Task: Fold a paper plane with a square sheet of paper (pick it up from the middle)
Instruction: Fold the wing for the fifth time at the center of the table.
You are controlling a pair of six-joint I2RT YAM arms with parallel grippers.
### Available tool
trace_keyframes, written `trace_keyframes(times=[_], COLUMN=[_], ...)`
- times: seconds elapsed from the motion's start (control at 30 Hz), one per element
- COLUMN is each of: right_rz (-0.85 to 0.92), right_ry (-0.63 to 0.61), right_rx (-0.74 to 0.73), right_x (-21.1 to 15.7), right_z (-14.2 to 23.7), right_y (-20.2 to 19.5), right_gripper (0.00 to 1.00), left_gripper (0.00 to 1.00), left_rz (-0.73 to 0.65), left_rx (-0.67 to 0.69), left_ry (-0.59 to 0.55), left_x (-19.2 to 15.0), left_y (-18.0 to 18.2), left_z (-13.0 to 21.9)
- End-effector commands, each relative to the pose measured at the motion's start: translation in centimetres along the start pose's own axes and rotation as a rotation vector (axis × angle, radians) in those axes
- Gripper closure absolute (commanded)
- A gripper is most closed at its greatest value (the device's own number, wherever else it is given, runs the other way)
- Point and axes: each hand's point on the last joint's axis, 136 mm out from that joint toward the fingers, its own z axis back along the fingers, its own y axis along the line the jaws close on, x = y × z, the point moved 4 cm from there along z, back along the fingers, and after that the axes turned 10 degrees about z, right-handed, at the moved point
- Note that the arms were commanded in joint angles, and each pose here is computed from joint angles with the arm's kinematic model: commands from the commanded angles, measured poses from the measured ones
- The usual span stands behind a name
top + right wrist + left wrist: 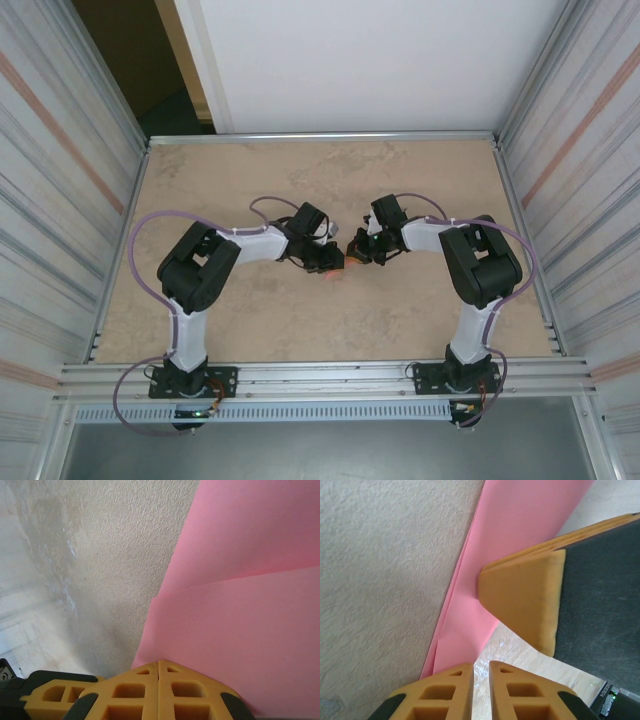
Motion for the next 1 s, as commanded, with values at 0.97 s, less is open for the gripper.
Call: trace_keyframes(times=[0.97], right_rz=[-0.135], right_ry=[0.106], right_rx=[-0.245], right_x=[-3.3], right_z=[-1.8], right_y=[-6.1], right_gripper=[0.94], left_gripper=[0.85], left_rz=[0.018], left_rx=[0.022], left_ry=[-0.041], left_x=[-1.2], left_y=[0.9], left_z=[2.7])
